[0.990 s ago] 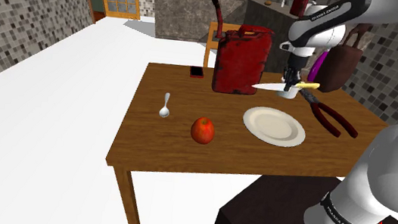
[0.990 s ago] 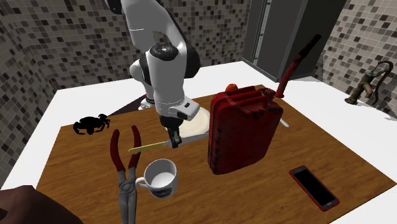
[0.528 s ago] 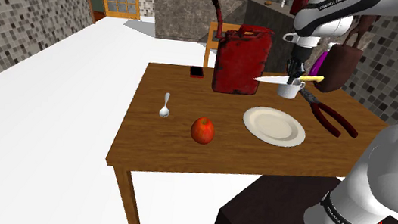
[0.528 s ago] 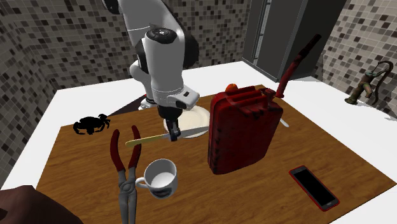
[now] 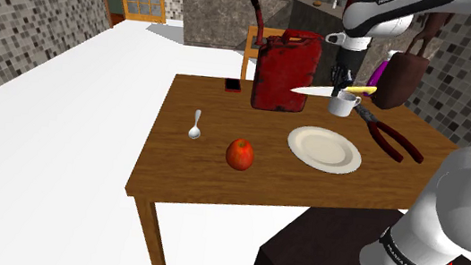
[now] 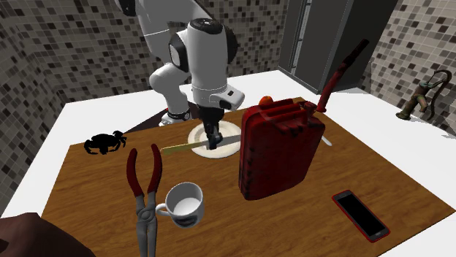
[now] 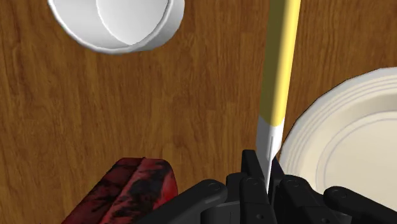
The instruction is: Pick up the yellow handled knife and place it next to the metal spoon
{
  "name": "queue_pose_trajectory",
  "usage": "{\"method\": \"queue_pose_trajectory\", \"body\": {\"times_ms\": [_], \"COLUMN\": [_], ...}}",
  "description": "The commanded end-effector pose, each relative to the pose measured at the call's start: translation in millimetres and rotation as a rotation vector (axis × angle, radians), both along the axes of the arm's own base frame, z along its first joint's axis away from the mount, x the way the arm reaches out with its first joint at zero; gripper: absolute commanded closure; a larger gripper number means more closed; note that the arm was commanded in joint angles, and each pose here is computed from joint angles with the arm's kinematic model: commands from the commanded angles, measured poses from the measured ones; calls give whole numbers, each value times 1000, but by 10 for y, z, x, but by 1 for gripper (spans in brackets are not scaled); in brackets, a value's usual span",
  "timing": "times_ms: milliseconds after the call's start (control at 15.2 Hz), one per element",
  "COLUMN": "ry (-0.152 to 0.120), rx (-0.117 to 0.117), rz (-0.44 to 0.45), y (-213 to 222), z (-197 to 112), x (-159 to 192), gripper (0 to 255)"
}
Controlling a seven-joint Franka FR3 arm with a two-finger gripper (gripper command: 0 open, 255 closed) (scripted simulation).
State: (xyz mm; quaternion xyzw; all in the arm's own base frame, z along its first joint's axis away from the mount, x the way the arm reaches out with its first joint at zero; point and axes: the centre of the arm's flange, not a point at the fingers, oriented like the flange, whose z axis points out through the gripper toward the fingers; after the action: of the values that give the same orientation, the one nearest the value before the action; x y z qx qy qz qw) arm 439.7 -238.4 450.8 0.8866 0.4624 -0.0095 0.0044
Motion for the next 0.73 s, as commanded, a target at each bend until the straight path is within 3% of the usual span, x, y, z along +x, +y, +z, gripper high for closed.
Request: {"method": "queue_pose_trajectory", "body": {"times_ms": [0,660], "ry": [0,0], "rx": [0,0], "rz": [-2,-2], "y": [251,1527], "z": [-7,0], "x": [80,418], "gripper": [255,255]}}
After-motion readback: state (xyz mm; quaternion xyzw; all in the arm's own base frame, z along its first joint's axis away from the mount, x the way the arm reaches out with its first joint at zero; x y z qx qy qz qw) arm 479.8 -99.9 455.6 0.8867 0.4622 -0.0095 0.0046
